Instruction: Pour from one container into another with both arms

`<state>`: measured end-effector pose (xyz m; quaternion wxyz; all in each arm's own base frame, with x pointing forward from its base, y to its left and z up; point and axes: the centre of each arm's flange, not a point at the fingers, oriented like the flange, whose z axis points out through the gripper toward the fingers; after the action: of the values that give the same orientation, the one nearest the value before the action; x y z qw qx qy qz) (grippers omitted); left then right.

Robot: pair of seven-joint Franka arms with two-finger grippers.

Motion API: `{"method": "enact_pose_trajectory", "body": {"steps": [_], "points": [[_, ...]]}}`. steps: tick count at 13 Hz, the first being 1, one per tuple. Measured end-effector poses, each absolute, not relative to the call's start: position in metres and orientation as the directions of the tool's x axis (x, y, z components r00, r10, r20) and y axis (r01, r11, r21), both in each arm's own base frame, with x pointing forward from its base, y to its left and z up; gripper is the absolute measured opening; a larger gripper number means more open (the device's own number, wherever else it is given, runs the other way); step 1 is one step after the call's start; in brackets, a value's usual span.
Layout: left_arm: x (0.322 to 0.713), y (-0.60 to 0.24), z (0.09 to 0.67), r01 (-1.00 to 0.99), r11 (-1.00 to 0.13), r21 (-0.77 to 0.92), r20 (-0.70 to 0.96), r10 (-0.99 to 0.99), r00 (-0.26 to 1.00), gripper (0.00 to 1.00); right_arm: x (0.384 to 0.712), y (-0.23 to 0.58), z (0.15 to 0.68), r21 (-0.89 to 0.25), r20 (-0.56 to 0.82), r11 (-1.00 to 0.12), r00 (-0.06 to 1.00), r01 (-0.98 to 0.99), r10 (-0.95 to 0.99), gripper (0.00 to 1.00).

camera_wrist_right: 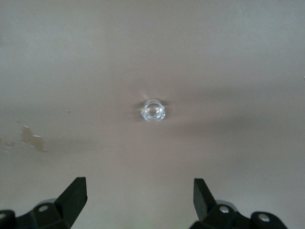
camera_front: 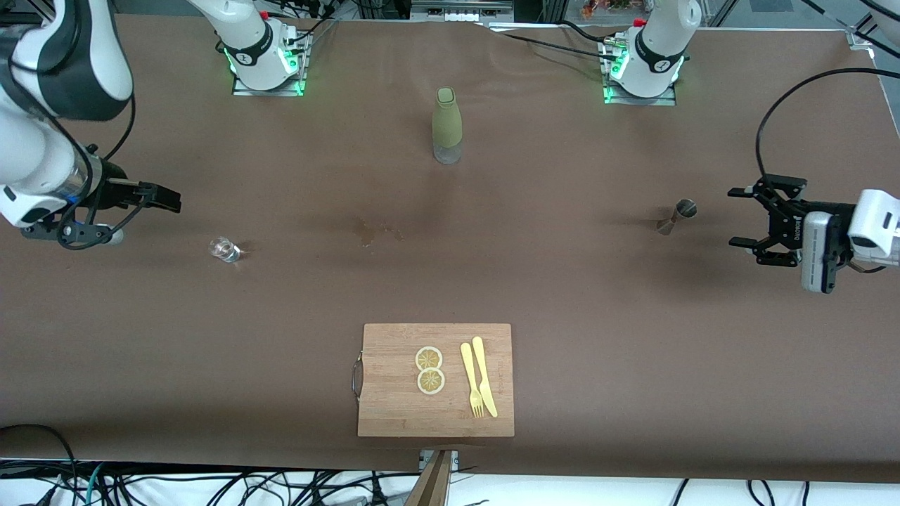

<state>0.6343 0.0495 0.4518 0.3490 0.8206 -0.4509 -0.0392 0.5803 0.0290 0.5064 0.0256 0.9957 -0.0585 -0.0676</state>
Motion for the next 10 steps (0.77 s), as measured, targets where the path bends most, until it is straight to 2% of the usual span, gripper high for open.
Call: {"method": "enact_pose_trajectory", "body": {"steps": [3,5,8,10], "points": [[0.651,0.038,0.471,-0.777,-0.434,0.456,0.251,-0.775,0.58,1.0,0.58,0.016,0.558,0.026,-0.093,-0.983,0.978,-0.183,-0.185,1.0],[0.659,0.047,0.477,-0.774,-0.497,0.392,0.253,-0.751,0.61,1.0,0.581,-0.007,0.567,0.01,-0.077,-0.989,0.986,-0.148,-0.148,1.0],[0.654,0.042,0.504,-0.584,-0.728,0.358,0.097,-0.593,0.799,1.0,0.582,-0.011,0.567,-0.005,-0.073,-0.993,0.99,-0.12,-0.119,1.0],[0.645,0.025,0.536,-0.434,-0.857,0.279,0.01,-0.449,0.893,1.0,0.582,-0.012,0.567,-0.006,-0.071,-0.993,0.99,-0.122,-0.121,1.0]]}}
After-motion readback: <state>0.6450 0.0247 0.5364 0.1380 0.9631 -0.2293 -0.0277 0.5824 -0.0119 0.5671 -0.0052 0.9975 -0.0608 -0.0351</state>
